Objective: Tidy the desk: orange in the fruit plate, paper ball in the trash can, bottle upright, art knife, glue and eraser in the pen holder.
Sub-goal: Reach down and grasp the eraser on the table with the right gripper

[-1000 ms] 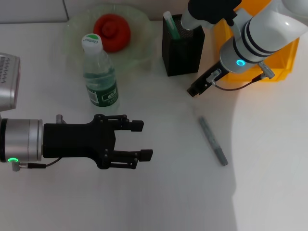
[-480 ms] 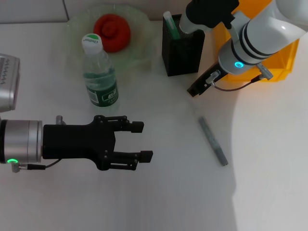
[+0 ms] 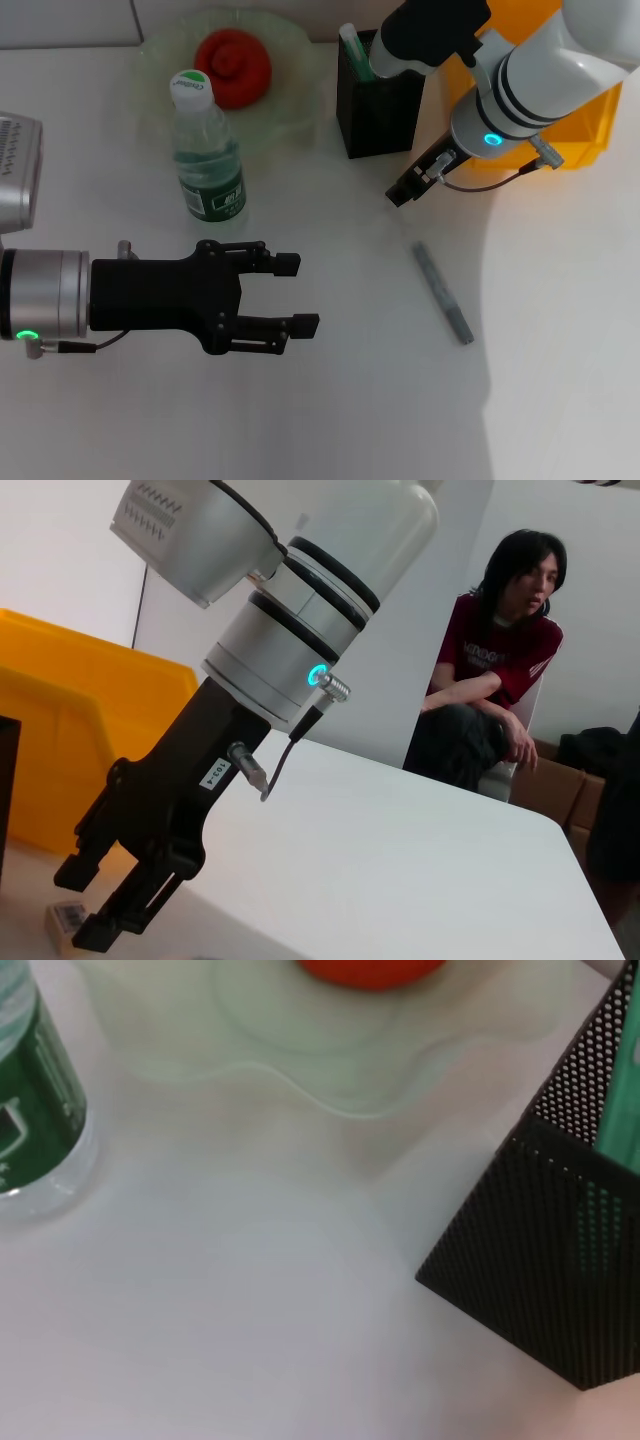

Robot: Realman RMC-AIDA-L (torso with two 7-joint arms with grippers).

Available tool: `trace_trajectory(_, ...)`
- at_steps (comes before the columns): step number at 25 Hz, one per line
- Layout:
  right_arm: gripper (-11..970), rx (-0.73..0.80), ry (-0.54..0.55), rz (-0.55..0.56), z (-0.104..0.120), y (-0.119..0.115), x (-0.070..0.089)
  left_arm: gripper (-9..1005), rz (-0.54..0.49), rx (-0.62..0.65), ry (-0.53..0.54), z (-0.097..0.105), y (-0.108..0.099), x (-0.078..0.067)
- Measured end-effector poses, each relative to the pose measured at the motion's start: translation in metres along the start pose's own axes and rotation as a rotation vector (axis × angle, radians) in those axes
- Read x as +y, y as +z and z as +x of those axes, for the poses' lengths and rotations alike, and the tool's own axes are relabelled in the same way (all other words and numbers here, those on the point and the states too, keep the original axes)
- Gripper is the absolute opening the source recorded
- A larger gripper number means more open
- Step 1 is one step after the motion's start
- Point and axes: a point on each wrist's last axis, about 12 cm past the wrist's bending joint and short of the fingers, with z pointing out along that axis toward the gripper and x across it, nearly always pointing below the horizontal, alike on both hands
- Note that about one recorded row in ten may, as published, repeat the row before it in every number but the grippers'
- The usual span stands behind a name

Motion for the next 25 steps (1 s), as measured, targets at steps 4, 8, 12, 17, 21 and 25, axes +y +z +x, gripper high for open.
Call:
trace_trajectory(4, 588, -0.006, 0.004, 0.006, 0.0005, 0.0016, -0.0010, 783, 0.001, 0.000, -0.001, -0.0005, 0.0003, 0.0002)
trace_trajectory(8, 586, -0.005, 0.007, 0.004, 0.0012, 0.0023, -0.0010, 783, 0.003, 0.001, -0.001, -0.0016, 0.0009, 0.0008)
trace_trajectory(12, 583, -0.007, 0.009, 0.004, 0.0013, 0.0026, -0.0011, 783, 0.004, 0.001, -0.002, -0.0022, 0.0013, 0.0011)
trace_trajectory(17, 556, -0.015, 0.014, 0.007, 0.0022, 0.0040, -0.0015, 783, 0.004, 0.002, -0.002, -0.0023, 0.0013, 0.0011)
trace_trajectory(21, 464, -0.021, 0.021, 0.007, 0.0034, 0.0048, -0.0020, 783, 0.004, 0.002, -0.002, -0.0023, 0.0013, 0.0011)
trace_trajectory(25, 387, -0.029, 0.026, -0.007, 0.0027, 0.0048, -0.0004, 783, 0.004, 0.002, -0.002, -0.0023, 0.0013, 0.0012)
